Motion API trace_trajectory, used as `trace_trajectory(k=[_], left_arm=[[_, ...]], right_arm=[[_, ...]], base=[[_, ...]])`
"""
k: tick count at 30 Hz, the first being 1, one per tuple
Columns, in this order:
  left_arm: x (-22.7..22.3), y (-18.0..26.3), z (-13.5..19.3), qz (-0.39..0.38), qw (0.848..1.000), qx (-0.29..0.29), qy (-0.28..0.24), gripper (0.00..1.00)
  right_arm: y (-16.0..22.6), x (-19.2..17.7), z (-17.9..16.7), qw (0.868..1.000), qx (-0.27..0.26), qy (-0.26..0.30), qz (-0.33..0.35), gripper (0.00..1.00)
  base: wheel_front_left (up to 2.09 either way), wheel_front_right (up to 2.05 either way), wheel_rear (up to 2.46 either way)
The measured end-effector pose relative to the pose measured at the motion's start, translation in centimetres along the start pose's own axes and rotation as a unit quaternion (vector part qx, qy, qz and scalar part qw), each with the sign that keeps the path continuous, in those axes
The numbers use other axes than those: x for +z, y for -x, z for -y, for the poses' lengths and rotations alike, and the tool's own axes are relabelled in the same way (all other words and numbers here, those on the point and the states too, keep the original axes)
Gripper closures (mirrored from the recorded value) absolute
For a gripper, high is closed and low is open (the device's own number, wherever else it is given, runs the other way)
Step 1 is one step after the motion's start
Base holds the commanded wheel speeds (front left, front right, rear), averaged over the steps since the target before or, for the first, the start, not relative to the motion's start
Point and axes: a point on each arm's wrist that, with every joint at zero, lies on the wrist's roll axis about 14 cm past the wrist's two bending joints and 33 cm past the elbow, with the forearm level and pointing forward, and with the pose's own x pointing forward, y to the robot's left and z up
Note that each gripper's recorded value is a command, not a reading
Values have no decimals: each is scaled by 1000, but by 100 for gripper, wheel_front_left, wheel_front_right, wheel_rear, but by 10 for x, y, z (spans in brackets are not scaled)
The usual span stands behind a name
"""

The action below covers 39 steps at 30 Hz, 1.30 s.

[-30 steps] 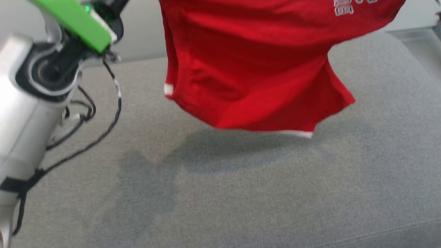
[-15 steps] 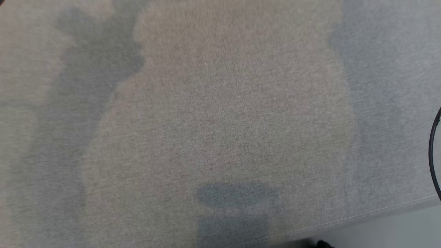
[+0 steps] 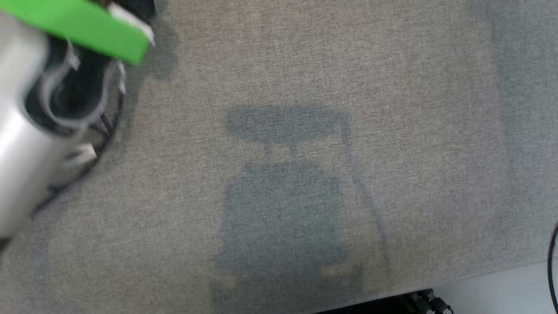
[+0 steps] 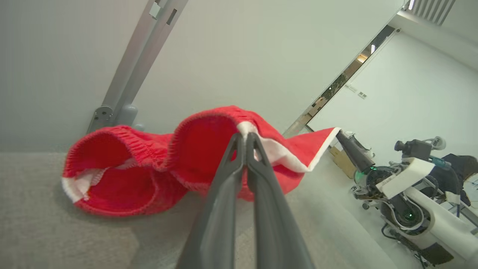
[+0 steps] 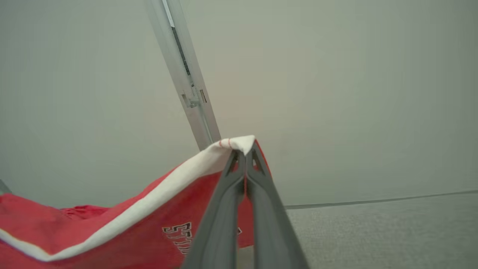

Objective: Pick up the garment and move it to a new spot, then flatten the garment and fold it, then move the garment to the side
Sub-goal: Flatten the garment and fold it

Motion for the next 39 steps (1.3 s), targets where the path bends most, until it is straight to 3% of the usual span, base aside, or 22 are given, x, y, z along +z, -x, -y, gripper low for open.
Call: trace_trajectory(k=[5,8,15,23,33,39], left_arm=[[-52,45,21,-54,998,0,38,100],[-84,83,40,-107,994,7,33,100],[-90,132,61,-125,991,51,18,100],[-86,176,100,-117,990,73,18,100],[-72,207,152,-90,994,55,4,100],[-66,208,163,-71,996,55,15,100]], right_arm=[[55,-28,19,997,-12,28,-67,100],[101,-38,20,992,-9,49,-118,100],[172,-33,6,984,-6,53,-169,100],[235,-6,0,984,-38,43,-169,100],[284,43,-13,988,-42,64,-132,100],[274,52,-14,988,-31,84,-128,100]], base=[[0,0,0],[0,0,0],[0,0,0],[0,0,0],[0,0,0],[0,0,0]])
